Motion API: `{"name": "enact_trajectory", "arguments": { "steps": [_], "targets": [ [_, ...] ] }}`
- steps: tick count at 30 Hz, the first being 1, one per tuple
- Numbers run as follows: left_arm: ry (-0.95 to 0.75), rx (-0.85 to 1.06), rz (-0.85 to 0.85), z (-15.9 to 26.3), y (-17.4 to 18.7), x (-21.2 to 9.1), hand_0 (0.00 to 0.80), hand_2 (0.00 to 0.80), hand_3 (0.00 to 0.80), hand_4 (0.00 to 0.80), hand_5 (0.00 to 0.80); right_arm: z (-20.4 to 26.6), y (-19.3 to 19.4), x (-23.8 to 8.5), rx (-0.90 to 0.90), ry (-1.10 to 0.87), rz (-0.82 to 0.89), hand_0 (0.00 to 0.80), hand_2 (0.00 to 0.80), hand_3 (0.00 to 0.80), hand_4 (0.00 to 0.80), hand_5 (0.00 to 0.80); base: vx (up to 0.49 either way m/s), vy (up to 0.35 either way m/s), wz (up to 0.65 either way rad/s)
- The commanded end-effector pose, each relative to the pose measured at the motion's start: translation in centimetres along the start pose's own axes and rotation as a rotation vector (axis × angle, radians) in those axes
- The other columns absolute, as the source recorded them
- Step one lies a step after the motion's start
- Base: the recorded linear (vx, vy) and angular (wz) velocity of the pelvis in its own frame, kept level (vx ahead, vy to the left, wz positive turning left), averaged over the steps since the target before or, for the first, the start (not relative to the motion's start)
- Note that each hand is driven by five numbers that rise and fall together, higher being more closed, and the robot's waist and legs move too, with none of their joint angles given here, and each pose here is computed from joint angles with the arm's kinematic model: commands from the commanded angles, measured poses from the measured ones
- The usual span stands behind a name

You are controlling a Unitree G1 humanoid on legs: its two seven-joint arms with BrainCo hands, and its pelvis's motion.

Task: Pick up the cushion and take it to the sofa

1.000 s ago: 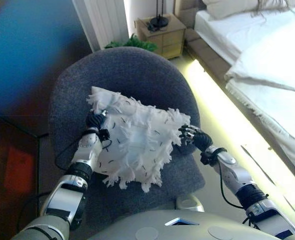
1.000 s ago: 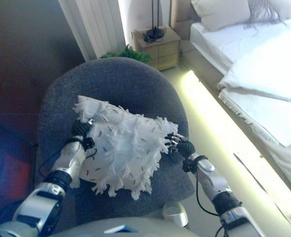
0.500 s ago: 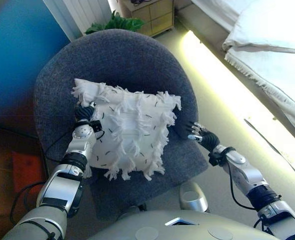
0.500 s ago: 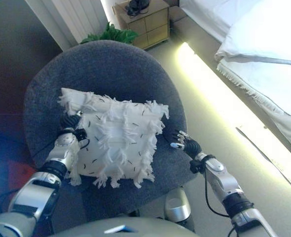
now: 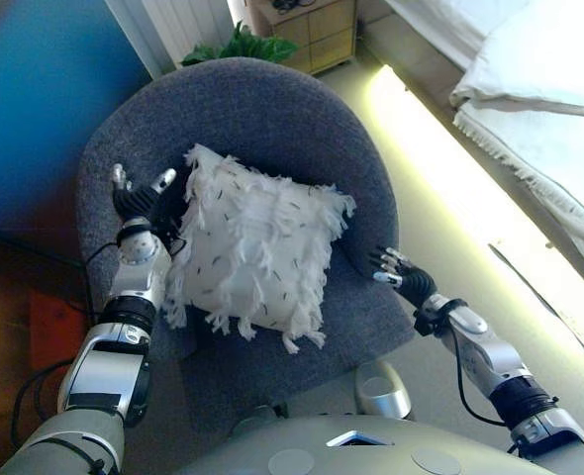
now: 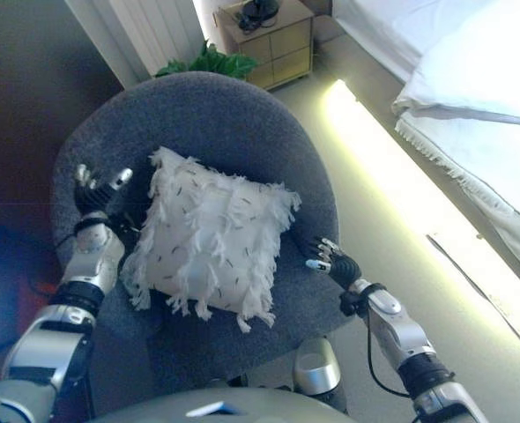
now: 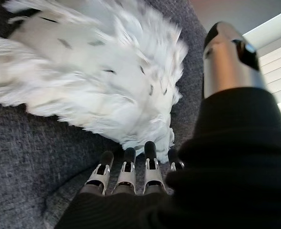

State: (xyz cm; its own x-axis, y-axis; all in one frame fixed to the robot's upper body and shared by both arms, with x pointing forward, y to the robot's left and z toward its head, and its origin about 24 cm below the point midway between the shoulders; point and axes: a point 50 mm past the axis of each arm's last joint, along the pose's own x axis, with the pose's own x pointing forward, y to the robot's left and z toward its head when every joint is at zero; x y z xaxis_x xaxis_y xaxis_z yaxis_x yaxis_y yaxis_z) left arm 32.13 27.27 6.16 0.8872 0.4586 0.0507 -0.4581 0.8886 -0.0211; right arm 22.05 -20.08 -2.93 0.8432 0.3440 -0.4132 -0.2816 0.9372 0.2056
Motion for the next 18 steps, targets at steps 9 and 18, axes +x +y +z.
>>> {"name": "enact_trajectory", "arguments": {
  "steps": [9,18],
  "targets": [
    [-0.117,-0.134,-0.15,0.9,1.1,-2.5,0.0,0.0,0.0,0.0,0.0,0.5,1.9,-0.1,0.074,-0.132,-0.016,0.0,0.0,0.0,0.0,0.0,-0.008,-0.003,0.07],
    [0.012,-0.359,-0.47,-1.0,-2.9,-7.5,0.0,0.0,0.0,0.0,0.0,0.5,2.3,-0.1,0.158,-0.185,-0.062,0.0,0.0,0.0,0.0,0.0,-0.054,-0.017,0.1]
  ]
}}
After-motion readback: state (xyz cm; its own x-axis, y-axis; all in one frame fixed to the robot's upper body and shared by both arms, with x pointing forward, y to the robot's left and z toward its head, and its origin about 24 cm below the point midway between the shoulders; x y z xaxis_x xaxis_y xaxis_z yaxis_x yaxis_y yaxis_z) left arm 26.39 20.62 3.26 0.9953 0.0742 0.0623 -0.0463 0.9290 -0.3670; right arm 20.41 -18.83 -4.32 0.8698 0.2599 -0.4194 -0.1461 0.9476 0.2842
